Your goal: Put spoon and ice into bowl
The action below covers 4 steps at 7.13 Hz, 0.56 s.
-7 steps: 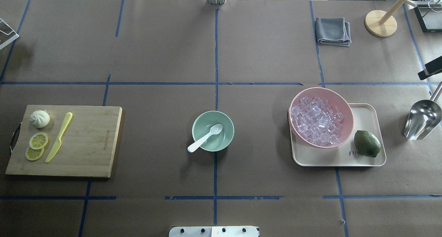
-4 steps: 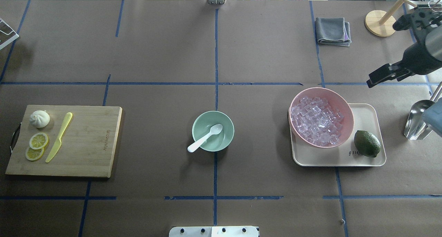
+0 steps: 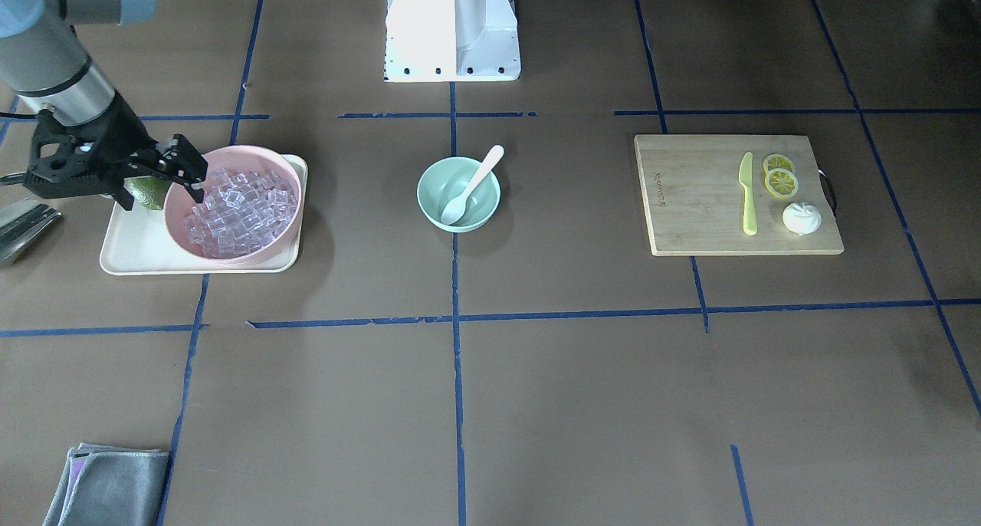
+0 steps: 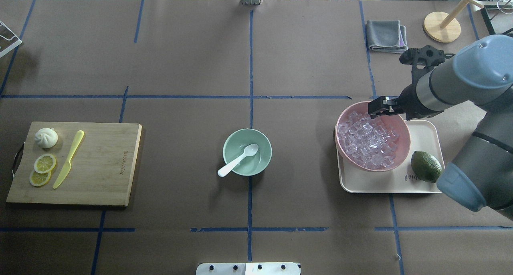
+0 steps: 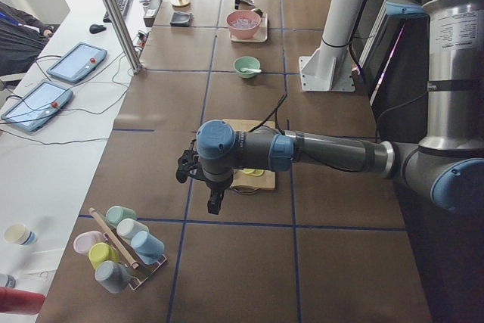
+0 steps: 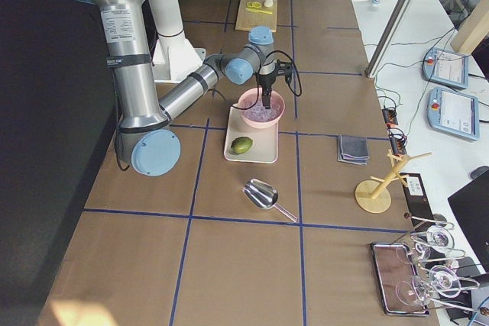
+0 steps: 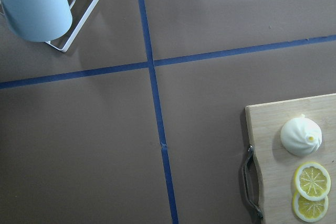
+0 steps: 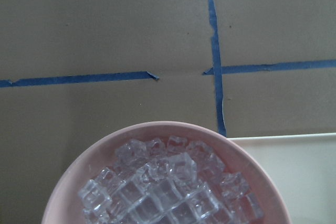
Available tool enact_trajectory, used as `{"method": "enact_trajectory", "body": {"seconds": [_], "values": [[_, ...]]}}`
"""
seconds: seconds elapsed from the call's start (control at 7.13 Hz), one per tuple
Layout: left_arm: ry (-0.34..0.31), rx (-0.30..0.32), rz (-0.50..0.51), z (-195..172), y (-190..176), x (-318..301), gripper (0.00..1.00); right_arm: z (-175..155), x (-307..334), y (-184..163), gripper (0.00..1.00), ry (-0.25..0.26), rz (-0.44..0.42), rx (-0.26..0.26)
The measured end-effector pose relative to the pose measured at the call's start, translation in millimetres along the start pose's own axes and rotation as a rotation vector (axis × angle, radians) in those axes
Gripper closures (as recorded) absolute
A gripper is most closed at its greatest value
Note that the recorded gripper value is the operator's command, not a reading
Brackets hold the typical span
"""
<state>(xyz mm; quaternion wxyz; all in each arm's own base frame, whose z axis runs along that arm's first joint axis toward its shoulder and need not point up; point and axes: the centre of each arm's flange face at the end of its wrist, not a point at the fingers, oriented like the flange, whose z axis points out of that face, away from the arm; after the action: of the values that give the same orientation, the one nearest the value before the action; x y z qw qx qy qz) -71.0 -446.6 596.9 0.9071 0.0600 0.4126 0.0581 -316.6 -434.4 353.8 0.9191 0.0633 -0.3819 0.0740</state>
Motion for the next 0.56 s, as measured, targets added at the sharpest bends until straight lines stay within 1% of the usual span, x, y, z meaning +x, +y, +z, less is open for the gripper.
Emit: {"method": "enact_trajectory", "body": {"seconds": [0.14,0.42,0.56], "values": [[0.0,0.0,-0.005,0,1,0,0.0,10,-10,14,0.09,0.015,0.02,0.009],[0.0,-0.001,-0.009,0,1,0,0.0,28,-21,35,0.21,0.042,0.016,0.016],[0.0,-0.001,-0.01,1,1,0,0.0,34,-23,42,0.22,0.054,0.008,0.017]]}}
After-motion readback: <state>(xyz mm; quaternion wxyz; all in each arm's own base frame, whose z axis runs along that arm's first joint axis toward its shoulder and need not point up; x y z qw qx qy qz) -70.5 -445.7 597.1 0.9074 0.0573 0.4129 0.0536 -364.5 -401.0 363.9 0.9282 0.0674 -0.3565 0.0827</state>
